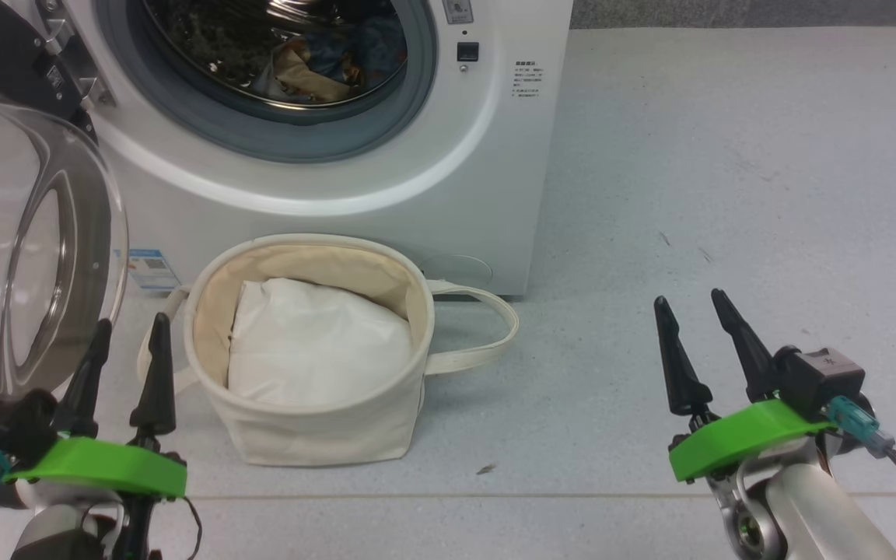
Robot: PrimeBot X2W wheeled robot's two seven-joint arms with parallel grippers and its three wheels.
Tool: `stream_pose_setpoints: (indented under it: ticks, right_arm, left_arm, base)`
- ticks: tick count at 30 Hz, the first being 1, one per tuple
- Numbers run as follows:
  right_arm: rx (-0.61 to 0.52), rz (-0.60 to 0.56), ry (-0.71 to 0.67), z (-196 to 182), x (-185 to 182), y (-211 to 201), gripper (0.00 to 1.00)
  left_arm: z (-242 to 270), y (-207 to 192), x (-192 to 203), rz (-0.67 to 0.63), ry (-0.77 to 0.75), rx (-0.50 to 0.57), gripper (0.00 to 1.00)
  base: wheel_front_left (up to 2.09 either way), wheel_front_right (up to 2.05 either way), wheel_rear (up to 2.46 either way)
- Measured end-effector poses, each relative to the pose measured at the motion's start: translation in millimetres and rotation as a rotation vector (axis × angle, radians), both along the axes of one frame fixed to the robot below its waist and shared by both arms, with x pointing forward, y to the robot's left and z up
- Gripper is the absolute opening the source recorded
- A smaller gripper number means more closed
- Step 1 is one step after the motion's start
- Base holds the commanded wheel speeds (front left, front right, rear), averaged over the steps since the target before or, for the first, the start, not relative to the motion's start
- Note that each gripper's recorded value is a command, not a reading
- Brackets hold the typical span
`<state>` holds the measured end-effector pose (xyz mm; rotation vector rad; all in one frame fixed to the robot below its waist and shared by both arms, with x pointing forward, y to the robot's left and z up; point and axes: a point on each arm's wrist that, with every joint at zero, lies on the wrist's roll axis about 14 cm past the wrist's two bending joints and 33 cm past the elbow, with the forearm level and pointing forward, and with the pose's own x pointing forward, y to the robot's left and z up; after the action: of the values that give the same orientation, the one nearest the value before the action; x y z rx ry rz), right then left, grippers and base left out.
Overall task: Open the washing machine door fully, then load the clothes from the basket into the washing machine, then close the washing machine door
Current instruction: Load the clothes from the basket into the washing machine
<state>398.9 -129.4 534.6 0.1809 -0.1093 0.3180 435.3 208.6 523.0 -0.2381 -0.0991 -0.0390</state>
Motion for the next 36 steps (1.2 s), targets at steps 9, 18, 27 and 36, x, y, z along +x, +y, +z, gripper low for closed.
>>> stream_pose_setpoints:
  ticks: [9,18,27,36]
  right_arm:
    - [-0.002,0.017,-0.001,0.5,-0.3,5.9,1.00]
    - [0.004,0.030,0.003,-0.1,-0.5,10.2,1.00]
    - [0.002,0.050,0.004,-0.5,0.9,17.2,1.00]
    - [0.007,0.127,0.003,0.6,5.7,44.9,1.00]
  left_arm:
    - [1.3,4.1,-4.2,0.010,-0.002,0.002,1.00]
    - [0.3,7.4,-6.9,0.018,0.002,0.010,1.00]
    - [-1.5,15.2,-12.2,0.040,0.009,0.008,1.00]
    - [-10.3,49.6,-34.8,0.163,0.036,-0.006,1.00]
  base:
    - [0.00,0.00,0.00]
    - [0.00,0.00,0.00]
    - [0.00,0.00,0.00]
    - [0.00,0.00,0.00]
